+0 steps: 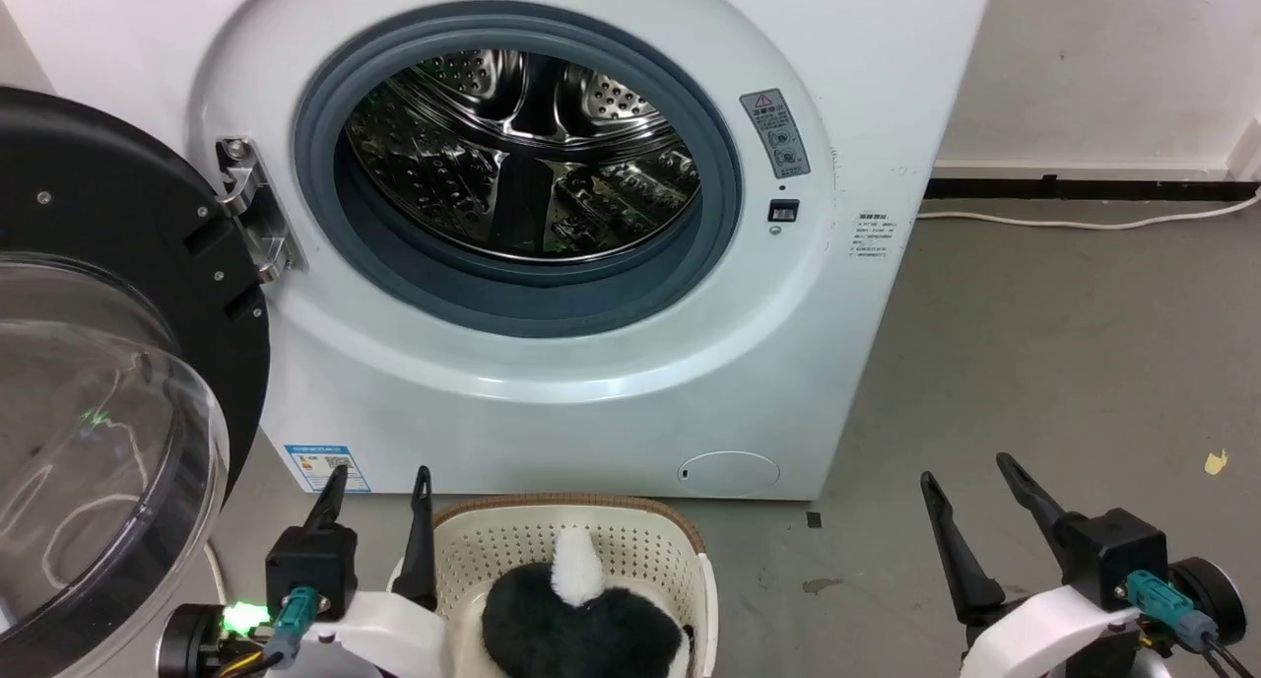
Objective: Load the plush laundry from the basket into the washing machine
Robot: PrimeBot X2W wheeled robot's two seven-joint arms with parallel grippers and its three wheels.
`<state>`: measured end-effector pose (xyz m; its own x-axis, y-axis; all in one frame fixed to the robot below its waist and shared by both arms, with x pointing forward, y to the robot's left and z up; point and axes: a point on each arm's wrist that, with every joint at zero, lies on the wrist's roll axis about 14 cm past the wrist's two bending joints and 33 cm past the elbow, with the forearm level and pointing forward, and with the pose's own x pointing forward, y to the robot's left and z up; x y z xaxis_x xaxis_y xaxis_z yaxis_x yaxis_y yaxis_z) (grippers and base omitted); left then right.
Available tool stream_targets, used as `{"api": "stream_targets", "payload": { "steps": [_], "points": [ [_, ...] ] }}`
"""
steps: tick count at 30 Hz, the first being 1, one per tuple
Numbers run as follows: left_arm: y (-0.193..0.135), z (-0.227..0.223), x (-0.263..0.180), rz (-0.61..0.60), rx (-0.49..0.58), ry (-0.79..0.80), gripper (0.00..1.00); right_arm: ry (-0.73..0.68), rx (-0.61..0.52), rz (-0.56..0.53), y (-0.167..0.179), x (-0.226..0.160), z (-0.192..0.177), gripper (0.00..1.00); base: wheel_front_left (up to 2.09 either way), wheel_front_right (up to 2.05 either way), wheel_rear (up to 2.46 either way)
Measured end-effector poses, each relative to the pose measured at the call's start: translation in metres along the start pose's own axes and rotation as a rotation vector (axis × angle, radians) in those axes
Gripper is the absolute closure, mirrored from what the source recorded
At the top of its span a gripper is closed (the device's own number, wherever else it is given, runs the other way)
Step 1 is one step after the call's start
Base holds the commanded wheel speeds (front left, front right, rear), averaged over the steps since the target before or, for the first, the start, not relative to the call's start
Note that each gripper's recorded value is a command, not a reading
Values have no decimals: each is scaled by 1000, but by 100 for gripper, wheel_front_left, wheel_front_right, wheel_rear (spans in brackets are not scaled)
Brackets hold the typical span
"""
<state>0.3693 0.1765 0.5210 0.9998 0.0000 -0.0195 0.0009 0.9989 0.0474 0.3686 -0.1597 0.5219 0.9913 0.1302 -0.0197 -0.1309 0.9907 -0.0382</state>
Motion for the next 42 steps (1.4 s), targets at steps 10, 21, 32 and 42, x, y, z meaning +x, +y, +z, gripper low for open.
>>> {"api": "stream_targets", "payload": {
  "steps": [10,21,32,42],
  "points": [
    [-12,-4,3,-30,-8,3,0,-5,13,-19,-7,0,-2,0,0,0,0],
    [-34,-24,16,-87,-22,47,0,20,25,-49,-17,2,-16,0,0,0,0],
    [-60,-67,33,-154,-46,168,0,43,33,-84,-29,8,-28,0,0,0,0],
    [-80,-122,47,-211,-54,321,0,75,57,-107,-37,16,-45,0,0,0,0]
  ]
}}
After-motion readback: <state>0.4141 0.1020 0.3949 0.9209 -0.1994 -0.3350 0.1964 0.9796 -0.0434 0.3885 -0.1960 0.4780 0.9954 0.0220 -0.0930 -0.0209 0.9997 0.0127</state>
